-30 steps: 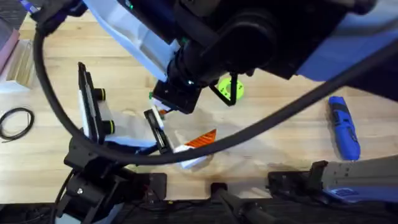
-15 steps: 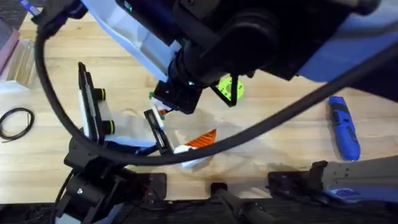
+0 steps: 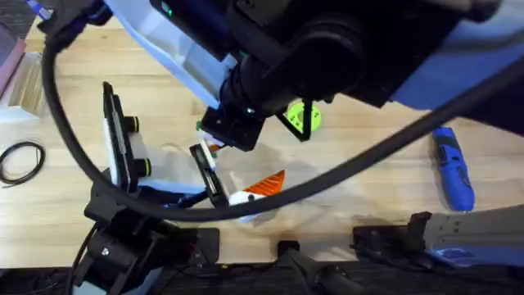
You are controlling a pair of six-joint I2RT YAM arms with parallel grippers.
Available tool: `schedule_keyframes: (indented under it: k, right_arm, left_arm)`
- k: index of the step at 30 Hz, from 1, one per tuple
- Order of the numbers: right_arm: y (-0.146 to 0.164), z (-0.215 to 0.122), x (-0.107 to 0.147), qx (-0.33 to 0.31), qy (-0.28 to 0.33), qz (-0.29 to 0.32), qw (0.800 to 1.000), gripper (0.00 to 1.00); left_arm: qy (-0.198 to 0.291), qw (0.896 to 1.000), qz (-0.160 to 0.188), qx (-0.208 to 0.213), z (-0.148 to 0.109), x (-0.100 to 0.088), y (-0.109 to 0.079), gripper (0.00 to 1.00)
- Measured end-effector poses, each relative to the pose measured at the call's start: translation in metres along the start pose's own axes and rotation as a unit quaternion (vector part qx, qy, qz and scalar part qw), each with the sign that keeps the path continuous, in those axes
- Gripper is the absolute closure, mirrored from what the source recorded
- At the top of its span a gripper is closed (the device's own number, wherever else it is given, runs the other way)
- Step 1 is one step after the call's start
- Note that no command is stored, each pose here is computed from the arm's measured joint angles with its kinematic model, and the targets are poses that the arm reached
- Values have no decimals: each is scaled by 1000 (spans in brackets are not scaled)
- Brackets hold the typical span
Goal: Pick up the gripper from the table and insert it into the empty holder that is missing its gripper. Then pick up a screw, insert it into the mounting hole, and use the screwdriver to tighten it. Finally, clean up the table by picking up the vegetable and placing it into the bucket.
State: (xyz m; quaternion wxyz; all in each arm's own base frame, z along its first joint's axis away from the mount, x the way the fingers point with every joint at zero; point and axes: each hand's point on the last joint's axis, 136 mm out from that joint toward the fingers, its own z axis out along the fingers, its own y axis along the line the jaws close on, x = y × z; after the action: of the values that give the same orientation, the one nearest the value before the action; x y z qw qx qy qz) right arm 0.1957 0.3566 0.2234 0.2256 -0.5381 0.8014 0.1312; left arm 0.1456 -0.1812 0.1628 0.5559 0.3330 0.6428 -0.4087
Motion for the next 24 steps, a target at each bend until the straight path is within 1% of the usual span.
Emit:
schedule_keyframes:
  k: [5, 12, 15, 20, 24]
  right_arm:
    - [1, 0, 3, -2, 5, 3, 1000, 995]
    - [0, -1, 0, -1, 0, 4, 1000, 995]
    - [0, -7, -7, 1, -11, 3, 1000, 995]
    - [-1, -28, -16, 5, -37, 2, 999, 995]
    - [-1, -36, -15, 5, -37, 2, 999, 995]
  left_arm:
    - [0, 1000, 0, 0, 0, 0, 0, 15]
    - [0, 1000, 0, 0, 0, 0, 0, 15]
    - [0, 1000, 0, 0, 0, 0, 0, 15]
    - [0, 1000, 0, 0, 0, 0, 0, 15]
    - [0, 1000, 0, 0, 0, 0, 0, 15]
